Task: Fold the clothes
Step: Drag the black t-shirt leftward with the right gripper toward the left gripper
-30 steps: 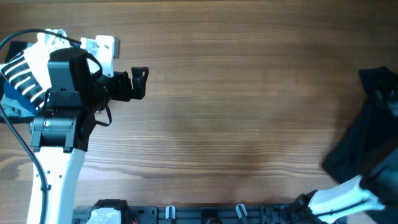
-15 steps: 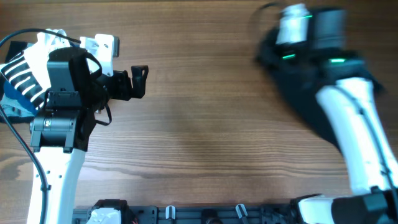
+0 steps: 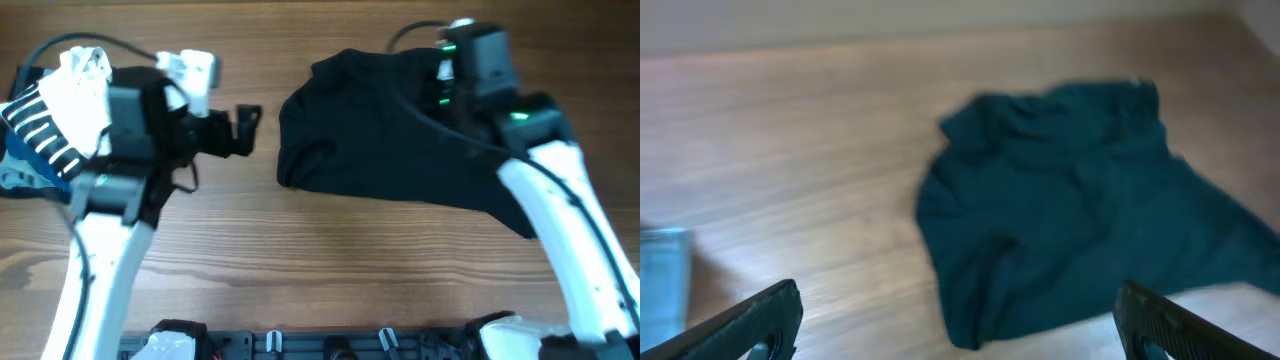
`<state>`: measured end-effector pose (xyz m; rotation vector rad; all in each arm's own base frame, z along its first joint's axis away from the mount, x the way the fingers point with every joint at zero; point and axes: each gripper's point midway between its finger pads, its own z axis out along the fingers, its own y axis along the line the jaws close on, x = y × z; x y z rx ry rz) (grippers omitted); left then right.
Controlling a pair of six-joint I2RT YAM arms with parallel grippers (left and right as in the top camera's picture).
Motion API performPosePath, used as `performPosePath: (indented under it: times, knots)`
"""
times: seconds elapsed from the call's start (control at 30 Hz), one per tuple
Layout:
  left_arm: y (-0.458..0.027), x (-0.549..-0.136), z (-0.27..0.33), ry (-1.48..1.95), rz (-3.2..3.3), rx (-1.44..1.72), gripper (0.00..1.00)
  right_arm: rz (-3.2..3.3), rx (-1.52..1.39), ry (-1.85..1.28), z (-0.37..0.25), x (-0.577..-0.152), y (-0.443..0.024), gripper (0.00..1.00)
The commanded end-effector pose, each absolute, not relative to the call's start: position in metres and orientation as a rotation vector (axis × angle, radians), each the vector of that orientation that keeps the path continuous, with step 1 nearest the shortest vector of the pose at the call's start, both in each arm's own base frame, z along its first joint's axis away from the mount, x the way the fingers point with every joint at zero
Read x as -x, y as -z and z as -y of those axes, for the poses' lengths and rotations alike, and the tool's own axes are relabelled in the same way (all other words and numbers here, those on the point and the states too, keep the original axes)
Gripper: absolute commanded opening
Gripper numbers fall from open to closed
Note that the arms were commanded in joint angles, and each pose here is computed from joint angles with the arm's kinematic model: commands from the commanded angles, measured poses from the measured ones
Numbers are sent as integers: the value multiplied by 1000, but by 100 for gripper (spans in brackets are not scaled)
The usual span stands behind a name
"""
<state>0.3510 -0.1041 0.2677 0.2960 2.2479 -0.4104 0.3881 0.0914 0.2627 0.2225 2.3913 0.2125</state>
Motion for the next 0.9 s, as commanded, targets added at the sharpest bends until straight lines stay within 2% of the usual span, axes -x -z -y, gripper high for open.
performPosePath:
  times: [0.0,0.23,0.33,0.43,0.5,0.57,0.7,0.77,0.8,0.87]
  knots:
    - [-210,-366,133,394,-2396,-413,100,-2342,-312,-264,-70,-379,-286,65]
    - [-117,-385,175,404,-2565,-528,99,-2398,-438,-225,-41,-366,-274,66]
    - [-90,-391,186,363,-2588,-561,89,-2401,-500,-224,-33,-364,-272,68]
    - [-64,-393,199,335,-2607,-601,74,-2407,-551,-220,-26,-362,-269,70]
    - [-48,-393,204,311,-2623,-624,72,-2409,-563,-214,-23,-362,-268,71]
    - [-34,-393,205,256,-2643,-637,65,-2412,-574,-209,-20,-361,-267,71]
    - [-17,-395,208,186,-2646,-655,46,-2420,-585,-202,-17,-359,-266,71]
    - [-16,-399,205,139,-2634,-646,24,-2423,-586,-200,-17,-358,-265,72]
    - [-16,-402,201,108,-2629,-636,8,-2424,-588,-196,-16,-357,-265,72]
    - [-18,-408,189,16,-2623,-586,4,-2425,-592,-186,-15,-357,-264,72]
